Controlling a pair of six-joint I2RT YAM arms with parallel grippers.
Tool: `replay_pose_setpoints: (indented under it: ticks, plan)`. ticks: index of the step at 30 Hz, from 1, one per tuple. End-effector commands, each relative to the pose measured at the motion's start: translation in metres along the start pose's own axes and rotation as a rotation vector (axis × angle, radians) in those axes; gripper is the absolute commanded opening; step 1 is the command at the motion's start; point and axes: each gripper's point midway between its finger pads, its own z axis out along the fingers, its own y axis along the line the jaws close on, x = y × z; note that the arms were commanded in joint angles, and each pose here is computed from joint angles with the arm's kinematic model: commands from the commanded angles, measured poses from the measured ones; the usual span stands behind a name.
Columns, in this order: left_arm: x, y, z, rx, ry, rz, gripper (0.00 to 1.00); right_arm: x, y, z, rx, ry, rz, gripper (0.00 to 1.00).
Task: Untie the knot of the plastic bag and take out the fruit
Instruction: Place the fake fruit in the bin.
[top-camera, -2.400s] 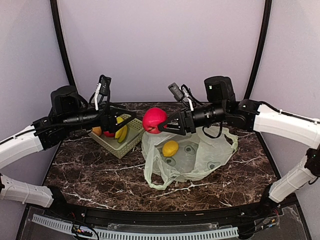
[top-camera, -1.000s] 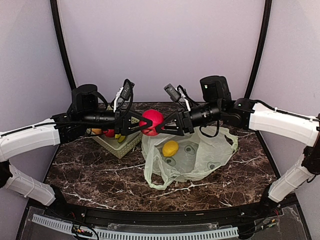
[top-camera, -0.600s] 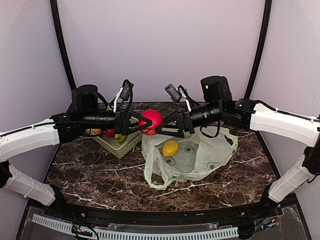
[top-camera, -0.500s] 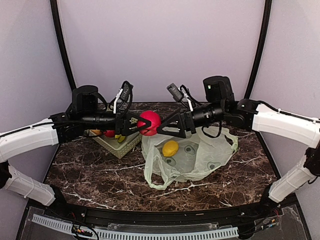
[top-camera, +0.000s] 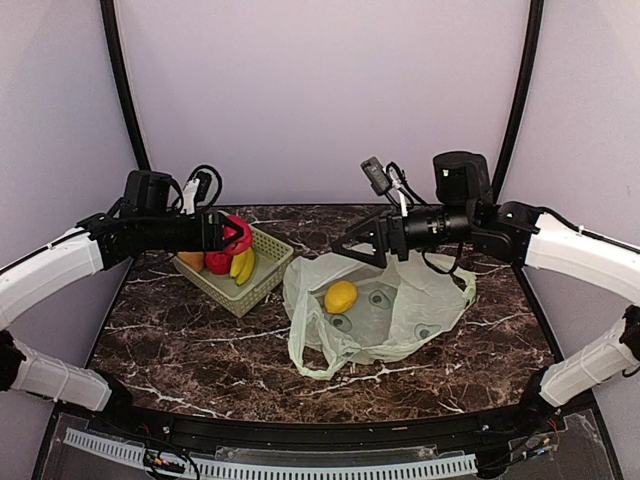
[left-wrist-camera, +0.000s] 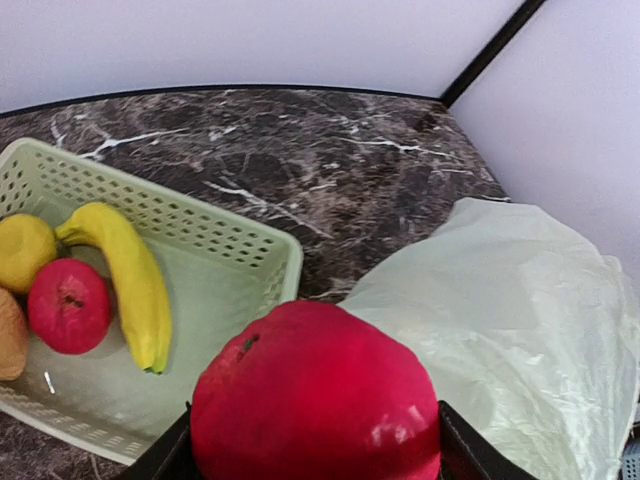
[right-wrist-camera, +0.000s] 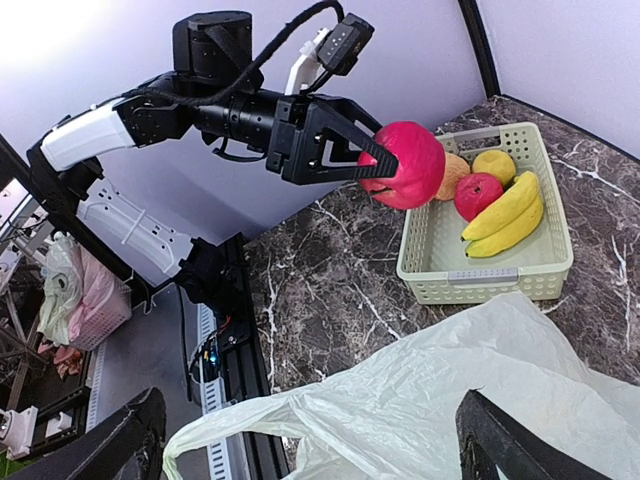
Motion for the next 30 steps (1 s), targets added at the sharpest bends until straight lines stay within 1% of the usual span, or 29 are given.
replay_pose_setpoints:
  ticks: [1, 3, 8, 12, 17, 20, 21, 23, 24, 26, 28, 30]
  plan:
    - [0.029, 0.063, 0.003, -0.228, 0.11, -0.06, 0.47, -0.007, -0.005, -0.005, 0.025, -0.041, -0.003, 0.99]
    - [0.033, 0.084, 0.005, -0.285, 0.118, -0.082, 0.47, -0.007, -0.006, -0.006, 0.029, -0.043, 0.0, 0.99]
    - [0.039, 0.118, 0.014, -0.409, 0.135, -0.088, 0.47, -0.006, -0.007, -0.005, 0.024, -0.043, 0.006, 0.99]
    - [0.038, 0.133, 0.023, -0.458, 0.115, -0.088, 0.48, -0.006, -0.008, -0.004, 0.025, -0.042, 0.008, 0.99]
    - [0.046, 0.153, 0.034, -0.533, 0.167, -0.08, 0.48, -0.005, -0.009, -0.004, 0.025, -0.041, 0.008, 0.99]
    - [0.052, 0.162, 0.037, -0.557, 0.185, -0.08, 0.52, -0.005, -0.011, -0.005, 0.028, -0.042, 0.01, 0.99]
    - [0.056, 0.164, 0.04, -0.562, 0.199, -0.082, 0.54, -0.004, -0.011, -0.005, 0.028, -0.04, 0.012, 0.99]
    - [0.06, 0.168, 0.043, -0.569, 0.219, -0.087, 0.63, -0.004, -0.012, -0.005, 0.026, -0.039, 0.013, 0.99]
    - [0.061, 0.17, 0.044, -0.573, 0.226, -0.089, 0.72, -0.005, -0.011, -0.005, 0.025, -0.04, 0.012, 0.99]
    - [0.062, 0.171, 0.045, -0.581, 0.23, -0.09, 0.82, -0.005, -0.012, -0.005, 0.023, -0.038, 0.013, 0.99]
    - [0.061, 0.173, 0.043, -0.595, 0.227, -0.084, 0.87, -0.004, -0.012, -0.005, 0.022, -0.037, 0.013, 0.99]
    - [0.058, 0.174, 0.041, -0.604, 0.223, -0.074, 0.9, -0.004, -0.011, -0.004, 0.017, -0.036, 0.012, 0.99]
